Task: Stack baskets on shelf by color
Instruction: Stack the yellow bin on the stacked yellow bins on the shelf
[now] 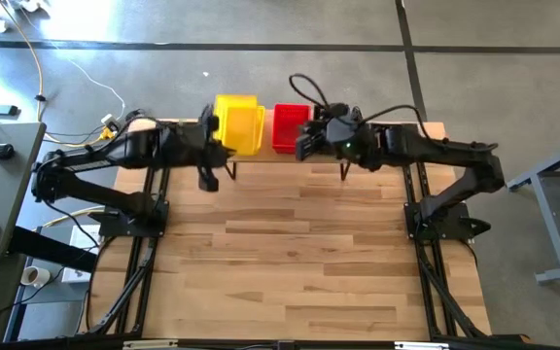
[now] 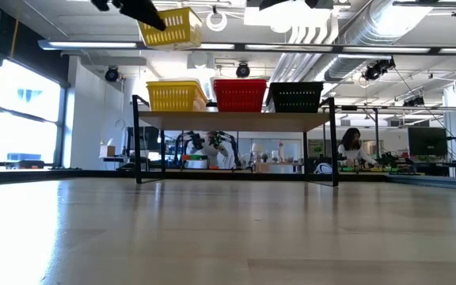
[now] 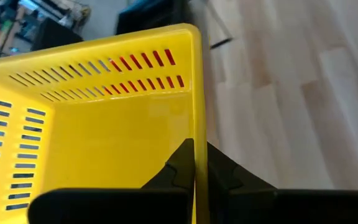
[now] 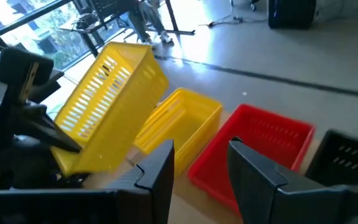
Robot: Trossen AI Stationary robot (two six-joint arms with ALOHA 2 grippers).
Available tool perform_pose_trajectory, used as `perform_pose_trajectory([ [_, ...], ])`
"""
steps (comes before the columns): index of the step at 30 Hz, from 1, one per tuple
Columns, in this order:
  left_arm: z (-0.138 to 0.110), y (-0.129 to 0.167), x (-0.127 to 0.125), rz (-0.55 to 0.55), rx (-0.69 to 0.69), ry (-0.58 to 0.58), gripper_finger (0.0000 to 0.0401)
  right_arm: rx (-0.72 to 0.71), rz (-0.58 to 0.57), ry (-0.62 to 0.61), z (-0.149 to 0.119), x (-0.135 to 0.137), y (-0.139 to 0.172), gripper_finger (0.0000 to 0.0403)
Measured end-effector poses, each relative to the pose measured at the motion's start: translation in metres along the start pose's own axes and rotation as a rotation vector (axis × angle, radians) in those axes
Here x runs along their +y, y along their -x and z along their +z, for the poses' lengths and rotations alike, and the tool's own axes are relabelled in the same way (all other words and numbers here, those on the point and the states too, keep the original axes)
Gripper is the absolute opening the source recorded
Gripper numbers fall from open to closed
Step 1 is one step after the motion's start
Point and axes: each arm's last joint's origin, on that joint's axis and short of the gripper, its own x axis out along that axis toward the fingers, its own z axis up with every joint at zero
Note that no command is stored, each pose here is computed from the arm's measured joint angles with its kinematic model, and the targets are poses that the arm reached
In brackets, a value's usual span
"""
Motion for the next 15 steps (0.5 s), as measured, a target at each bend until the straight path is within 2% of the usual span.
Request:
perform_pose_trajectory([
  [6, -0.015, -0.007, 0.030, 0.025, -0.042, 0.062, 0.0000, -0.027, -0.053, 0.065, 0.014, -0.018, -0.005, 0.0133],
  [15, -0.037, -0.011, 0.058, -0.065, -0.147, 0.161, 0.0000, 0.008, -0.054, 0.137, 0.029, -0.044, -0.021, 0.0133],
])
